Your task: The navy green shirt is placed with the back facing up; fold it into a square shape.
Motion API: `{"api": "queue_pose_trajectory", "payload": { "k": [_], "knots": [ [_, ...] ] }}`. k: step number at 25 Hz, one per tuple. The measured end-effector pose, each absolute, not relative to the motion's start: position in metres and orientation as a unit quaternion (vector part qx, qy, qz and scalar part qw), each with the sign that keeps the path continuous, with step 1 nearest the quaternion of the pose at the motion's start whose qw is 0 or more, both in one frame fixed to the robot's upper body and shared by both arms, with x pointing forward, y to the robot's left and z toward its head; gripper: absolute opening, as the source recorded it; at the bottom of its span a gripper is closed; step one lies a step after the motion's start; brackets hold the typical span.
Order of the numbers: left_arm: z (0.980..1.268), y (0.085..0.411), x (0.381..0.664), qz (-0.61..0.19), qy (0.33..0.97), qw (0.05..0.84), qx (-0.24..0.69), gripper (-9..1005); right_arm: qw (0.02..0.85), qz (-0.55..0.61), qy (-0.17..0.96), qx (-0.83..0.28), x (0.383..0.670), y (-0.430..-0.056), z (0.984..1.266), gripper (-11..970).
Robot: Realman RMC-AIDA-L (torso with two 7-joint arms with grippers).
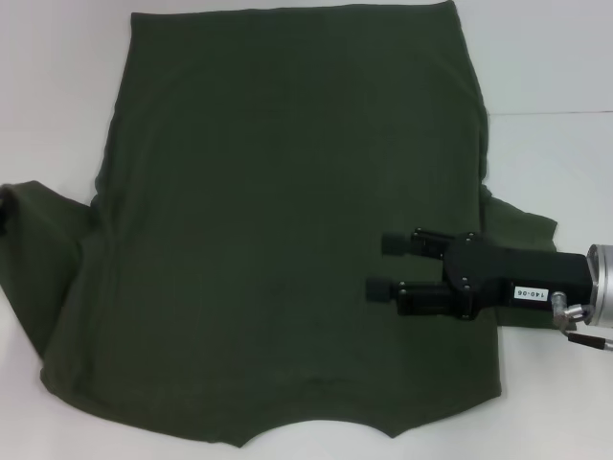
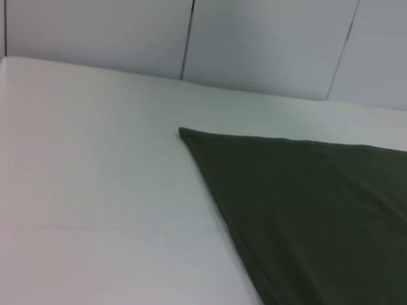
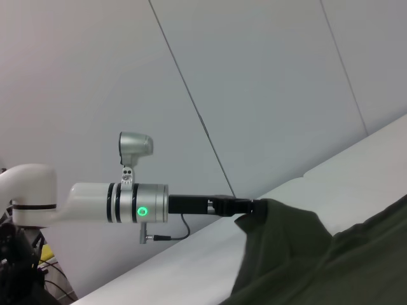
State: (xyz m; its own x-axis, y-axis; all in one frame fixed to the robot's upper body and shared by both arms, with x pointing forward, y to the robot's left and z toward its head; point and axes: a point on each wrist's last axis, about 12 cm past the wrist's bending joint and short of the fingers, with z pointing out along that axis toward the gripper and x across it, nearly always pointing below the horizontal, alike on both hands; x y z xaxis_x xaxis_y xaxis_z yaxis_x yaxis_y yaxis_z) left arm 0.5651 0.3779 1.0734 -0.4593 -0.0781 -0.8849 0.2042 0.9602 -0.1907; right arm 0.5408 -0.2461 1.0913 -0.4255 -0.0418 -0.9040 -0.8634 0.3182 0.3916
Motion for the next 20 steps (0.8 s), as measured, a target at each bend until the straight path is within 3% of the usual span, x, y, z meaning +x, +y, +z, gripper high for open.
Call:
{"api": "queue_pose_trajectory", "payload": {
  "k": [20],
  "knots": [
    [1.078,0.377,0.577,-0.103,0.845,0.522,0.047,56,0.423,0.486,0.693,-0.324,0.54,-0.246,1.09,833]
  ]
}}
